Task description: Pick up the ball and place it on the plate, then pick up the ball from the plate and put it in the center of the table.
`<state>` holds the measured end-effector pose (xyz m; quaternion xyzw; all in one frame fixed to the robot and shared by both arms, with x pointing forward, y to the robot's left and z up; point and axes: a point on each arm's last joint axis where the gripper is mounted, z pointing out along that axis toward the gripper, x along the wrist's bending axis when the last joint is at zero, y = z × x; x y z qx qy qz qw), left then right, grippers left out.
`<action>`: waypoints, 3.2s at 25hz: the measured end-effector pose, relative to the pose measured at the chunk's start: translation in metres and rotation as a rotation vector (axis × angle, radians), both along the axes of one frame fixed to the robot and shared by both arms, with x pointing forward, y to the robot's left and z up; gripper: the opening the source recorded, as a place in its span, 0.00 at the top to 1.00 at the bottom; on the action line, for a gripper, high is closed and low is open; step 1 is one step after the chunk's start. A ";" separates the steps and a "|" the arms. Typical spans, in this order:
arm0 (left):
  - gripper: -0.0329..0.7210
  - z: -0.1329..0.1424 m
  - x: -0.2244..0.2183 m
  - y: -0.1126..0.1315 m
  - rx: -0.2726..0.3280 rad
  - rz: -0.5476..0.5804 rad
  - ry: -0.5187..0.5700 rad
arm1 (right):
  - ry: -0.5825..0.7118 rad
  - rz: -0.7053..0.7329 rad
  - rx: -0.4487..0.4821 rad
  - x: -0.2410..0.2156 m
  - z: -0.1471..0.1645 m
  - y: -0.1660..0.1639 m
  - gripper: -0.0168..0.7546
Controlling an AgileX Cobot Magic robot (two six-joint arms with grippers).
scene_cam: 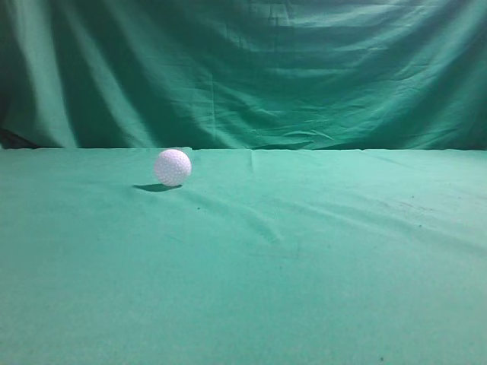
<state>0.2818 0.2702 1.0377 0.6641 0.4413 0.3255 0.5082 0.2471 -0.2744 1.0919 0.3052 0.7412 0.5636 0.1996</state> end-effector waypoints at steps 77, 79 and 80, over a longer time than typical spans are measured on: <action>0.96 -0.032 0.007 0.000 -0.014 0.021 0.071 | 0.013 -0.674 -0.034 0.043 -0.147 -0.013 0.98; 0.96 -0.032 0.007 0.000 -0.014 0.021 0.071 | 0.013 -0.674 -0.034 0.043 -0.147 -0.013 0.98; 0.96 -0.032 0.007 0.000 -0.014 0.021 0.071 | 0.013 -0.674 -0.034 0.043 -0.147 -0.013 0.98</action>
